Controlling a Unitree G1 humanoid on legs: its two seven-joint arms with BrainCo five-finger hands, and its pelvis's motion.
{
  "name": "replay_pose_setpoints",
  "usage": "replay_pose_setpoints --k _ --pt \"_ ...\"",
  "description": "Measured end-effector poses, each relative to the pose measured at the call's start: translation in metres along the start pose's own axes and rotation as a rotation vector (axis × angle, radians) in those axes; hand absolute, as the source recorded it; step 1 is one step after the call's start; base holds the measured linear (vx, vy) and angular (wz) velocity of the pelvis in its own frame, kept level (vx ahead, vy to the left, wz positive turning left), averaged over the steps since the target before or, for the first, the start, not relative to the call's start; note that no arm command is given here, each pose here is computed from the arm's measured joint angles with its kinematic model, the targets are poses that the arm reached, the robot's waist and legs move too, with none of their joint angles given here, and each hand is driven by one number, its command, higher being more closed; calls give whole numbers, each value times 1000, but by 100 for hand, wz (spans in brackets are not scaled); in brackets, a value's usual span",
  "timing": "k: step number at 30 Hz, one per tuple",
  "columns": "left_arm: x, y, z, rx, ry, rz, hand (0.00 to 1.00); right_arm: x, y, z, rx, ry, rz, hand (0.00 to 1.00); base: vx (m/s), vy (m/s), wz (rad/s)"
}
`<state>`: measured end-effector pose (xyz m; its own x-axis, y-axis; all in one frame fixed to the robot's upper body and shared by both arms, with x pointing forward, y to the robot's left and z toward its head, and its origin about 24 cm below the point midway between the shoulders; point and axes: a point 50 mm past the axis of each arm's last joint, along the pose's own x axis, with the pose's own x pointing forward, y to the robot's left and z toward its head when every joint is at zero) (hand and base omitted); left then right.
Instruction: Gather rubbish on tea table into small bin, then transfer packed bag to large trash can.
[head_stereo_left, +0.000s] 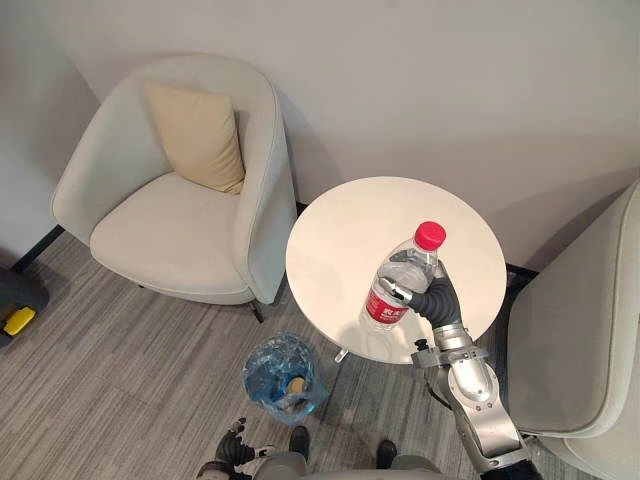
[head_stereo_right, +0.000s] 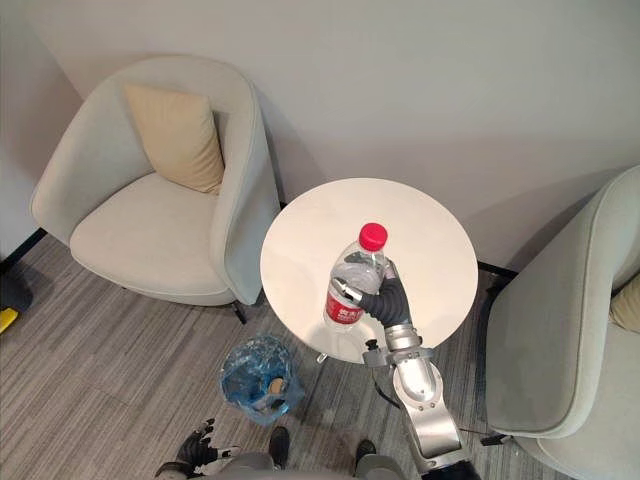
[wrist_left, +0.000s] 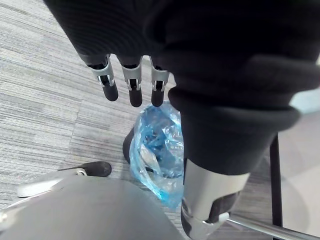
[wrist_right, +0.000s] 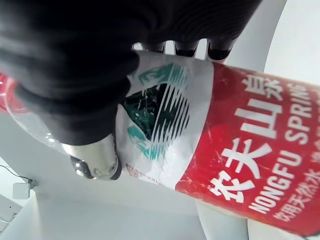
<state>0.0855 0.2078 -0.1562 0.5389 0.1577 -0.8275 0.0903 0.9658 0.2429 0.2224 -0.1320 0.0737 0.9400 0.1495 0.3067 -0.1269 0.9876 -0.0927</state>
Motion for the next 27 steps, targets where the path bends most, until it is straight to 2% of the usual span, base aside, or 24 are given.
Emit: replay_pose_setpoints --k 12,19,23,27 --pt "0 0 -1 7 5 -4 0 0 13 6 -20 -28 60 100 -33 -1 -16" --pt "5 10 13 10 -43 15 0 -1 9 9 -53 -43 42 100 -77 -103 104" --pt "5 6 17 -23 -67 13 0 7 6 14 -86 -79 56 100 -75 -161 82" --pt "9 5 26 -29 -82 9 0 14 -5 22 -103 -119 -18 100 -117 -152 70"
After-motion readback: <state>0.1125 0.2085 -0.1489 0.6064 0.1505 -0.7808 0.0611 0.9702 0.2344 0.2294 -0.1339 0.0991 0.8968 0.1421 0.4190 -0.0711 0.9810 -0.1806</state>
